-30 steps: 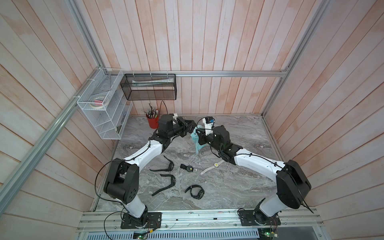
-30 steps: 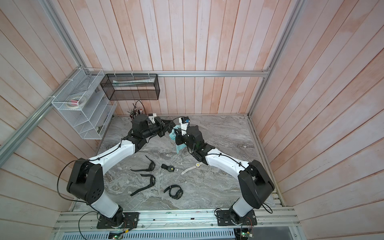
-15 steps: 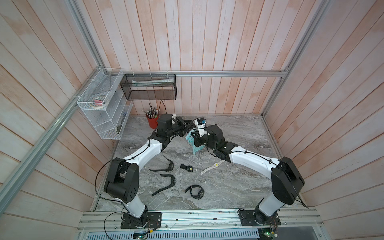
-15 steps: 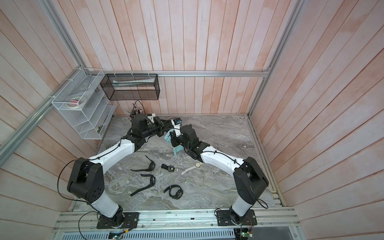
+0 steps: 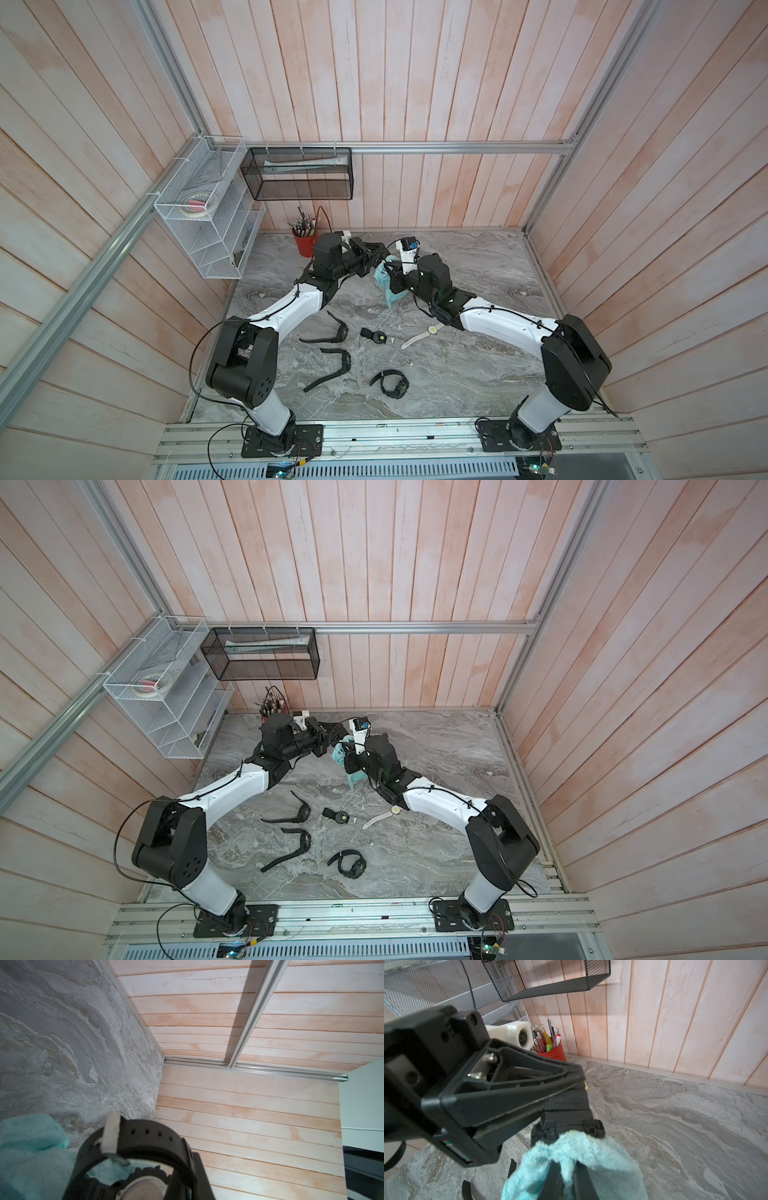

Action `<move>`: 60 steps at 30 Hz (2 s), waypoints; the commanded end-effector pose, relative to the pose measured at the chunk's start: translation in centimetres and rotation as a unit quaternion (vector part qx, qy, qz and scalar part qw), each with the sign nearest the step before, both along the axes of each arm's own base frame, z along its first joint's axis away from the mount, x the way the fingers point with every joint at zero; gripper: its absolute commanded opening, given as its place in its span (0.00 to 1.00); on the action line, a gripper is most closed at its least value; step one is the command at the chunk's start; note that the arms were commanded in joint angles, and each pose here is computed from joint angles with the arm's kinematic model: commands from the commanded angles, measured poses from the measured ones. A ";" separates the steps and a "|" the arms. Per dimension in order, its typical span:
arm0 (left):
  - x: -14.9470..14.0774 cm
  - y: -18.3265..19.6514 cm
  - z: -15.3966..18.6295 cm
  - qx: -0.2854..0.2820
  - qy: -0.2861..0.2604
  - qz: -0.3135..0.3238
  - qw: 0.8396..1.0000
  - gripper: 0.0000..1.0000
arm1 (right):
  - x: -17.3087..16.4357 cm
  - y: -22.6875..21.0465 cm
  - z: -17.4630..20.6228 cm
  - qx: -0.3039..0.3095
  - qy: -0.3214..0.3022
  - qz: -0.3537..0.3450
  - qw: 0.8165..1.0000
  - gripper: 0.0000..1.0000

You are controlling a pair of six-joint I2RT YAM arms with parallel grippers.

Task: Wipe the watch dial
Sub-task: Wipe the dirt from the watch dial.

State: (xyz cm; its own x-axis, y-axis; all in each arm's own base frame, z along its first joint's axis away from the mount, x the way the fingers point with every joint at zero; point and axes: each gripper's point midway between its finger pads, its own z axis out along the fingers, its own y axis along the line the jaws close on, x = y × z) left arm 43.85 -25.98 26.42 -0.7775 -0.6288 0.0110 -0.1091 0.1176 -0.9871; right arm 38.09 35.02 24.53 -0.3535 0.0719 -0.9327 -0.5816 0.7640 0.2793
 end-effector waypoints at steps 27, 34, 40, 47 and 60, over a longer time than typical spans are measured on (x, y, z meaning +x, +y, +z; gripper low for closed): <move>-0.9 2.8 2.9 -0.045 0.014 -0.044 0.998 0.00 | -2.1 -2.5 3.3 0.037 -0.041 0.022 0.998 0.00; -1.0 2.8 2.9 -0.037 0.010 -0.041 0.998 0.00 | -4.2 1.4 5.5 0.046 -0.077 0.101 0.991 0.00; -1.4 2.4 3.1 -0.036 0.007 -0.045 0.998 0.00 | -2.8 4.0 3.8 0.022 -0.045 0.111 0.993 0.00; -1.7 2.1 3.8 -0.045 0.002 -0.049 0.998 0.00 | -1.3 4.8 -0.2 -0.012 0.003 0.088 0.996 0.00; -1.5 2.9 5.1 -0.063 -0.006 -0.045 0.997 0.00 | -1.3 1.5 -1.1 0.013 -0.009 0.051 0.999 0.00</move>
State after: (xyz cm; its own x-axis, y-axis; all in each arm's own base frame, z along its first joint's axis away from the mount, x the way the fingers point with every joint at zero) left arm 43.74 -22.29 26.28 -0.7775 -0.6124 0.1429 -0.2206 0.0527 -0.9739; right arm 36.34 38.61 24.23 -0.3377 0.0271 -0.9409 -0.7065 0.6532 0.2723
